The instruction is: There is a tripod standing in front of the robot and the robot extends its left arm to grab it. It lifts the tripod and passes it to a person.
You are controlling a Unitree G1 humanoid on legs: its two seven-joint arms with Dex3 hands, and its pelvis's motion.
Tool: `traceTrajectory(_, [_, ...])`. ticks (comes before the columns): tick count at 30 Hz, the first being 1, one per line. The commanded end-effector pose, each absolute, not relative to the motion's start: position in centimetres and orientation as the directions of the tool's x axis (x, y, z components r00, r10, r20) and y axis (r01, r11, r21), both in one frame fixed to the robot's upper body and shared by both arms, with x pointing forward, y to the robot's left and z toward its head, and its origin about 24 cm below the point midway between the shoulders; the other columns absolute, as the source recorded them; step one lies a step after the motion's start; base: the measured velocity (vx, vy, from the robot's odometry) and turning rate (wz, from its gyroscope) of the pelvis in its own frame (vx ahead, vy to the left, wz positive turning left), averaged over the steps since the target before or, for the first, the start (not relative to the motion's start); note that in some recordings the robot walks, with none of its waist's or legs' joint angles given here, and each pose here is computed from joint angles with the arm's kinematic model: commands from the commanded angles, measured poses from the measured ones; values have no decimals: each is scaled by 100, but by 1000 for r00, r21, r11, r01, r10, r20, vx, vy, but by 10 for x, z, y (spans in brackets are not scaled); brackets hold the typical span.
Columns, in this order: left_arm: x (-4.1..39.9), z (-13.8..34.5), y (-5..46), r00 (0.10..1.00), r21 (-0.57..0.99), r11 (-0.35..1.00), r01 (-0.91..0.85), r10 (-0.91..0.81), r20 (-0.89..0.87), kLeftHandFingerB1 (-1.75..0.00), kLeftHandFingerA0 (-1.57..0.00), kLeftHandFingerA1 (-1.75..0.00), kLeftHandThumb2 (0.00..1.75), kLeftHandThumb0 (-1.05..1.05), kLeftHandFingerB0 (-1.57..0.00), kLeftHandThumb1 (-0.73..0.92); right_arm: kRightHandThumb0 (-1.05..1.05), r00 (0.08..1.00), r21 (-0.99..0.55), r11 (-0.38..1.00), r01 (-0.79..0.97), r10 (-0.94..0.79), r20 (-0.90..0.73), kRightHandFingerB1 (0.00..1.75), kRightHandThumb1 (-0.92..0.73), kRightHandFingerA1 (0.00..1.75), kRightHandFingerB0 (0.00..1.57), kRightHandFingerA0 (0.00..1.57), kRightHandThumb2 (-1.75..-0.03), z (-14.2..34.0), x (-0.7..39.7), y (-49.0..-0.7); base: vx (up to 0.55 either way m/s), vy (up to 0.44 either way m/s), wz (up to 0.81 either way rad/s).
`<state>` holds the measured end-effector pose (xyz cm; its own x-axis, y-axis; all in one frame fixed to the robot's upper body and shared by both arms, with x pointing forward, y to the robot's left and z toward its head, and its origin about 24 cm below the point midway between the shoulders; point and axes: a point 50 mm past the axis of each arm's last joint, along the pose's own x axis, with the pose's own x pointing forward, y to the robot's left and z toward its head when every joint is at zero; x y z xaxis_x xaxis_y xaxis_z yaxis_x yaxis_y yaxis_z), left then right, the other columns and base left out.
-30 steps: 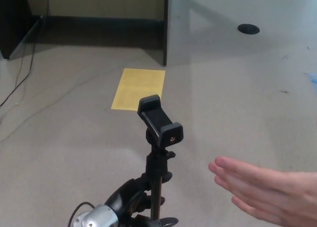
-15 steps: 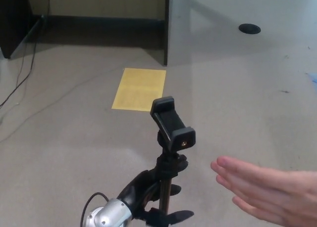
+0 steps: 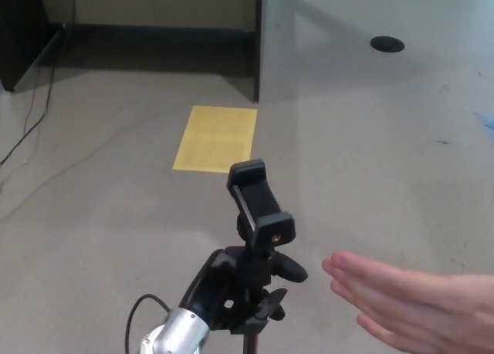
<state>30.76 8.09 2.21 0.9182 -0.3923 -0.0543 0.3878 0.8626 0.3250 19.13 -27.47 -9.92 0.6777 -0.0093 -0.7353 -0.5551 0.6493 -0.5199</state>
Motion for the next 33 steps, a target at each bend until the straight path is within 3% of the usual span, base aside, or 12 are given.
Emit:
traceTrajectory(1, [307,32,84,935,353,882,313,-351,47,-111,-98,-132,80,-3,-83,73,-47,671,-517,652,-554,-17,-741,47,-60,54,36,52,-86,-101,187,-276,0,0,0])
traceTrajectory(2, [306,33,84,935,359,880,313,-352,49,-112,-96,-133,80,-4,-81,74,-41,672,-515,656,-552,-16,-741,34,-72,40,41,59,-61,-101,187,-276,0,0,0])
traceTrajectory(7, [304,40,84,930,341,885,316,-360,72,-118,-103,-133,83,-6,-78,74,-40,668,-513,656,-554,-17,-744,34,-73,40,41,60,-62,-102,185,-276,0,0,0])
traceTrajectory(8, [305,44,84,930,315,894,318,-359,83,-119,-104,-133,83,-5,-78,74,-46,668,-516,651,-557,-18,-744,47,-61,54,36,52,-86,-102,185,-276,0,0,0])
traceTrajectory(15, [319,101,83,898,278,914,297,-366,243,-118,-109,-134,81,-8,-84,76,-41,684,-529,648,-548,-17,-730,34,-72,40,41,59,-62,-96,198,-275,0,0,0])
traceTrajectory(16, [322,113,84,886,275,915,296,-371,279,-119,-109,-134,76,-13,-84,78,-47,690,-535,646,-544,-18,-723,47,-60,54,36,52,-87,-94,202,-275,0,0,0])
traceTrajectory(17, [322,120,84,879,254,918,303,-373,298,-120,-109,-134,75,-16,-84,79,-41,692,-538,644,-543,-20,-722,34,-72,42,42,62,-62,-93,203,-275,0,0,0])
traceTrajectory(23, [310,165,75,805,264,901,343,-427,411,-116,-110,-133,87,-11,-84,71,-41,679,-527,646,-553,-17,-734,35,-72,42,42,61,-62,-99,191,-276,0,0,0])
traceTrajectory(24, [307,177,73,790,264,896,358,-441,426,-116,-109,-132,85,-14,-84,71,-47,675,-523,647,-555,-17,-737,48,-61,54,36,52,-87,-99,191,-276,0,0,0])
traceTrajectory(28, [298,226,61,719,237,874,425,-485,498,-110,-107,-132,84,-13,-85,71,-40,671,-527,637,-563,-19,-741,34,-73,42,41,61,-62,-99,192,-276,0,0,0])
traceTrajectory(29, [295,236,58,705,246,871,426,-490,513,-109,-108,-130,84,-13,-86,71,-47,670,-527,635,-565,-19,-742,47,-60,54,36,52,-87,-99,193,-276,0,0,0])
traceTrajectory(33, [282,269,40,624,245,841,483,-527,577,-111,-108,-135,85,-17,-85,70,-42,664,-520,638,-569,-17,-747,34,-72,41,41,61,-62,-101,187,-277,0,0,0])
